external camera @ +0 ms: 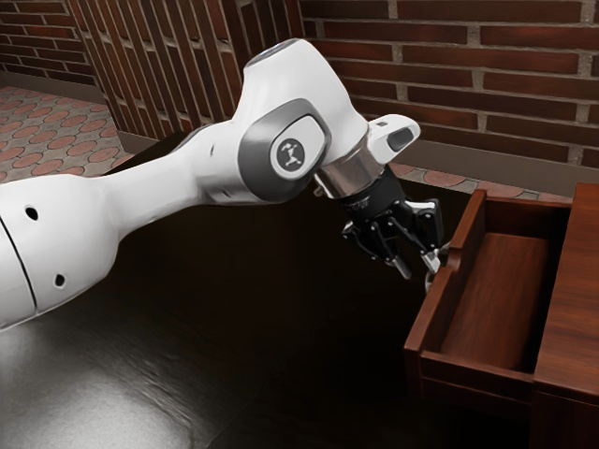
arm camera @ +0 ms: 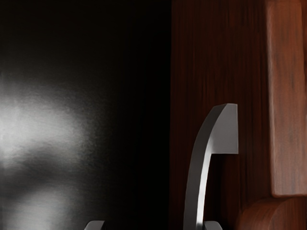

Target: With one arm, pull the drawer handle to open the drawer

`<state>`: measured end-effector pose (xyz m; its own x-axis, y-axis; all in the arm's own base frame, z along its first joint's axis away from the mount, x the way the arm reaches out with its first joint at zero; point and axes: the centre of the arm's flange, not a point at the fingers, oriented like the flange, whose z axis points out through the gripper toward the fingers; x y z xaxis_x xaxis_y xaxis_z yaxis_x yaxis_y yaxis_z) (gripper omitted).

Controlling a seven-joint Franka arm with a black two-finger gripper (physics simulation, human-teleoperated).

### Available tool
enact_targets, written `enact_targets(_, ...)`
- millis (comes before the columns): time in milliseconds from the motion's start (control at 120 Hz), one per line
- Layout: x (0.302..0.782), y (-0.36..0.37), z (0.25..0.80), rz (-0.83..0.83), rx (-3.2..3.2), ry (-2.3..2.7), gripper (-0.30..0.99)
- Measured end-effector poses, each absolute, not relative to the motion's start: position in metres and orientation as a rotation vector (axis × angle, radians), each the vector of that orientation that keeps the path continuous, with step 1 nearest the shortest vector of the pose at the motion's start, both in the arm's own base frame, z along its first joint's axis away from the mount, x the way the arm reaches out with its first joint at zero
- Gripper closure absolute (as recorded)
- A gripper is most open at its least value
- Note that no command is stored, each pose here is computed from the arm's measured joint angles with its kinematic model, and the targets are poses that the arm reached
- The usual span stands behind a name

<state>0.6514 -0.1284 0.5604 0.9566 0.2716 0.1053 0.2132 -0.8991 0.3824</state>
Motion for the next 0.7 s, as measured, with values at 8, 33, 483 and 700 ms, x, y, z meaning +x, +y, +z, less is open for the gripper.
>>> enact_targets(8,0.651,-0.128,0.56,0.22,2.735,0.351,0.48)
enact_targets(33,0.651,-0.127,0.56,0.221,2.735,0.352,0.48)
enact_targets(483,0.647,-0.101,0.562,0.231,2.742,0.365,0.48)
enact_targets(700,0.644,-0.089,0.563,0.236,2.744,0.374,0.48)
